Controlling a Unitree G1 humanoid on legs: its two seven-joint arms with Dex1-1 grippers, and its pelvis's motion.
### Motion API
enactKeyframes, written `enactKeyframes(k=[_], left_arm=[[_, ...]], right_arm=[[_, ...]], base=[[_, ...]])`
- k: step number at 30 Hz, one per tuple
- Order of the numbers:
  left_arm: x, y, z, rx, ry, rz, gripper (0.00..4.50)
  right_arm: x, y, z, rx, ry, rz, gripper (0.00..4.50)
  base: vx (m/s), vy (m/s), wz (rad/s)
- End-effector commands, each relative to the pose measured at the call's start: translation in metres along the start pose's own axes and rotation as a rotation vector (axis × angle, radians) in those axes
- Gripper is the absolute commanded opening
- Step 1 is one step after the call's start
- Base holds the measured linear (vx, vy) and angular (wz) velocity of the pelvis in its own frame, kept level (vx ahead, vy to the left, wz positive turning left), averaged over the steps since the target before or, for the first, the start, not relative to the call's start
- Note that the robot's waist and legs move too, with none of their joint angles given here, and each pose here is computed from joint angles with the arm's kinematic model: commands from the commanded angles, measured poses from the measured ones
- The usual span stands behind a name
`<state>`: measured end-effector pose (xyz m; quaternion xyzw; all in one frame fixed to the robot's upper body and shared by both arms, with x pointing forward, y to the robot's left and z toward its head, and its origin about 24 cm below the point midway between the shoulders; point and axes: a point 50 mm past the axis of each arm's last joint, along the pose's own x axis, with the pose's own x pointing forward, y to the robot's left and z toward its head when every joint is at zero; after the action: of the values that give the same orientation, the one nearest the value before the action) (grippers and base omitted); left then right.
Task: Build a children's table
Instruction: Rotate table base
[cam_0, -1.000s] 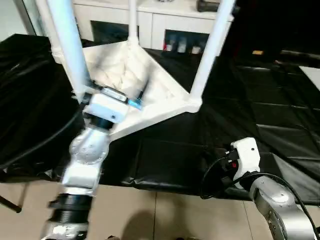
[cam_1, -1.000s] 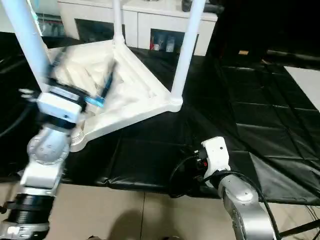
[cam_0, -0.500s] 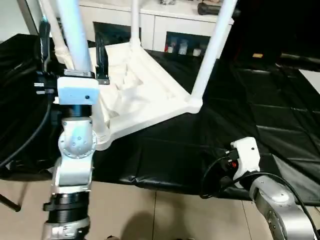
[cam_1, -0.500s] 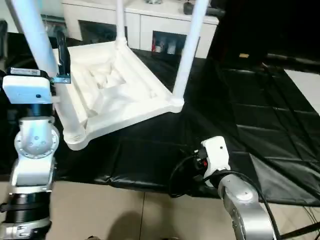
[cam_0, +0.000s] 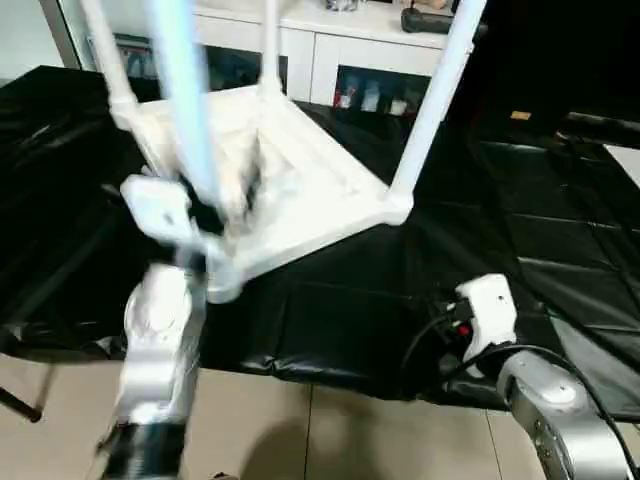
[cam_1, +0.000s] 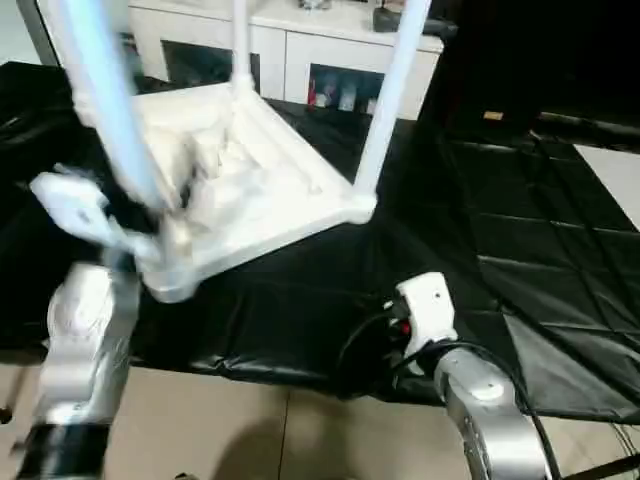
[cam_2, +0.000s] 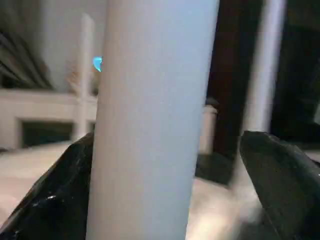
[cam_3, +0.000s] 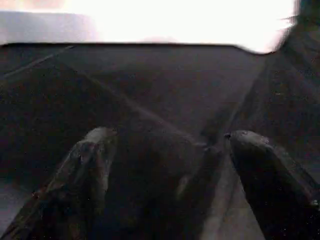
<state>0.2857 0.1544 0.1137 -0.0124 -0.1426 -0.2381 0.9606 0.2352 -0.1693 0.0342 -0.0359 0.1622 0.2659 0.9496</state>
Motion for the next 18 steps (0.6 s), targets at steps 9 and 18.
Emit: enactKeyframes(k=[9, 18], left_arm=[[0.020, -0.044, -0.028, 0.005, 0.309, -0.612, 4.49], [0.075, -0.076, -0.056, 0.177, 0.437, -0.641, 4.49]], right_arm=[[-0.005, 0.004, 0.014, -0.054, -0.013, 0.179, 3.89], [-0.004, -0.003, 0.017, -0.059, -0.033, 0.151, 3.89]], base=[[0.000, 0.000, 0.00], [0.000, 0.000, 0.00]])
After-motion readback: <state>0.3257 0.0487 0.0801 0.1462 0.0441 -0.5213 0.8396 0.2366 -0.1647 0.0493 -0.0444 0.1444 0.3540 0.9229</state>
